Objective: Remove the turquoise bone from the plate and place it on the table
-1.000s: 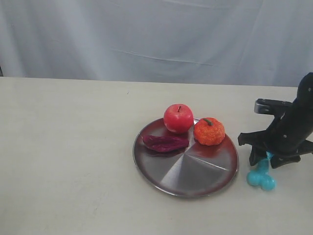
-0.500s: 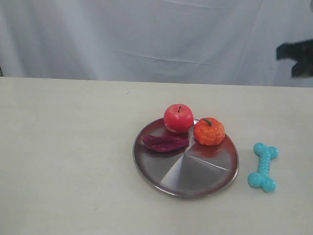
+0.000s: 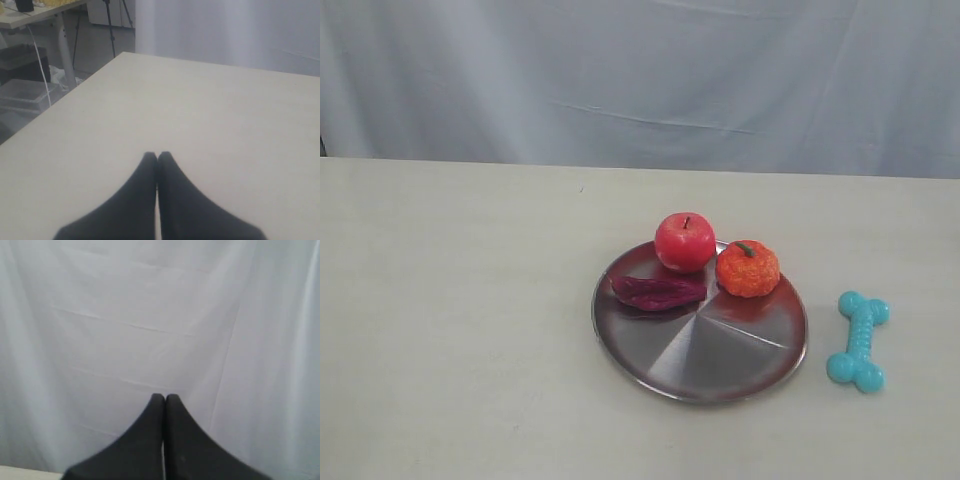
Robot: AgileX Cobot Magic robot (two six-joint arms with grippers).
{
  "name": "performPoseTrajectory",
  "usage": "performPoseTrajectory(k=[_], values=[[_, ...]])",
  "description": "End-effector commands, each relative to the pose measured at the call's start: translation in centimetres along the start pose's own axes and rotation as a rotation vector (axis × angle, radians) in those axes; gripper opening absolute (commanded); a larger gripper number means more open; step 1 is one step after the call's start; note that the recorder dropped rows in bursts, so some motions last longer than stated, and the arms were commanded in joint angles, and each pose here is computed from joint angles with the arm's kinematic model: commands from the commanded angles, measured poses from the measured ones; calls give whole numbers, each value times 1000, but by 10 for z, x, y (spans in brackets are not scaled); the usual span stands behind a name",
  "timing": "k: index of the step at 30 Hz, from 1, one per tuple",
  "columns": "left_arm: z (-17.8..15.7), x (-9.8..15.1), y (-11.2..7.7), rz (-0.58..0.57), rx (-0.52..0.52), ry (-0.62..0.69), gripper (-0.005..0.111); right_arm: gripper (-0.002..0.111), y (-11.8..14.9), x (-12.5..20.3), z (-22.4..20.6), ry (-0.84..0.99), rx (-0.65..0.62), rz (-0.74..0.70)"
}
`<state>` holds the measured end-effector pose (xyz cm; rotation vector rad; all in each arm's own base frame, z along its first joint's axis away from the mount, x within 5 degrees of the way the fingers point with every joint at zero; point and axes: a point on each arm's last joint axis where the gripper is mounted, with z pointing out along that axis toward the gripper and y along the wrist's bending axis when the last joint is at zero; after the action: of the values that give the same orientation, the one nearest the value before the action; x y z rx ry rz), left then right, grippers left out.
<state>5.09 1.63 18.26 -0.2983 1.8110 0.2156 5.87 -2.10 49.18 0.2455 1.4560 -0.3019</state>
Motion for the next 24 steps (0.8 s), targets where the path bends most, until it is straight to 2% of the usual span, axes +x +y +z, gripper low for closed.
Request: performPoseTrajectory(k=[1,9,17,24], values=[[0,0,0,-6,-2,-4,0,0,2,7,-38,-40,-5,14],[0,0,0,-6,-2,-4,0,0,4,31,-101,-80,-14,111],[0,0,0,-6,-2,-4,0,0,6,40,-163,-244,-21,105],[0,0,0,-6,-2,-4,0,0,6,39,-185,-286,-17,96]])
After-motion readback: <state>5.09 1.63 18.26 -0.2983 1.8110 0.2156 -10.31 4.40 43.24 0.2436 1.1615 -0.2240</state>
